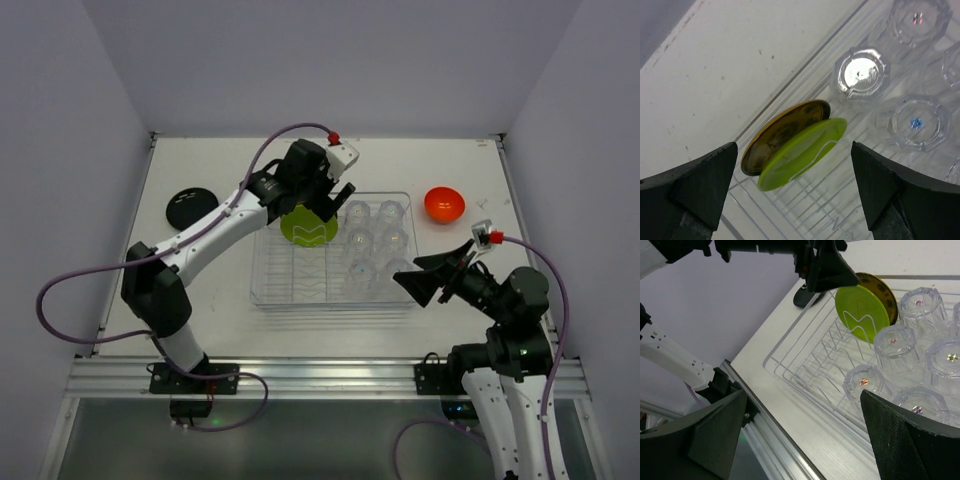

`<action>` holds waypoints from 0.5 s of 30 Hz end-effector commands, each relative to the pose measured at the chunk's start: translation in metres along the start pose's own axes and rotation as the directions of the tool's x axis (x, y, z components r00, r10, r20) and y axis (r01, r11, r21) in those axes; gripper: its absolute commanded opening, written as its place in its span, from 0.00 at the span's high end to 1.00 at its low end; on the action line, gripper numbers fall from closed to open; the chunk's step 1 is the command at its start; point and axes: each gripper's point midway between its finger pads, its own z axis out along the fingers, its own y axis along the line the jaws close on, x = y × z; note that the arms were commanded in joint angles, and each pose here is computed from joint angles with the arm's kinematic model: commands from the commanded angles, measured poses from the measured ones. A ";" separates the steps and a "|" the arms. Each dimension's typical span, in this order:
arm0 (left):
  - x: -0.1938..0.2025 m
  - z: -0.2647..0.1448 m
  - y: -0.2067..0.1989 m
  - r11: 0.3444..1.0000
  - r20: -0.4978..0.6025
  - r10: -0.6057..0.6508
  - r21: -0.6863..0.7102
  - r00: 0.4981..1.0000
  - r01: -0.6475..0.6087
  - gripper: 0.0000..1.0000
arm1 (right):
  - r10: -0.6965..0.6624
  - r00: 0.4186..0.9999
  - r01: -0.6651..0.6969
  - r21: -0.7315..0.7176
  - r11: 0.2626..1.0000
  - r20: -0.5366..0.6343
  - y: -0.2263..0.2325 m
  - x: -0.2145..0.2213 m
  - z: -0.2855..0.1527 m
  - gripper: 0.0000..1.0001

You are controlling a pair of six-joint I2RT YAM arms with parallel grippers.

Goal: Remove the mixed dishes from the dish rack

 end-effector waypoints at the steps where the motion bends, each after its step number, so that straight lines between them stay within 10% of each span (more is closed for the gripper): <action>1: 0.002 -0.011 0.007 0.982 -0.067 0.189 0.029 0.980 -0.187 0.00 | -0.063 0.997 0.063 0.001 0.998 0.045 0.007 -0.011 -0.004 0.02; 15: 0.048 0.014 -0.009 0.930 -0.238 0.350 0.203 0.906 -0.306 0.09 | -0.024 1.000 0.024 0.033 0.999 0.015 -0.004 -0.008 0.001 0.02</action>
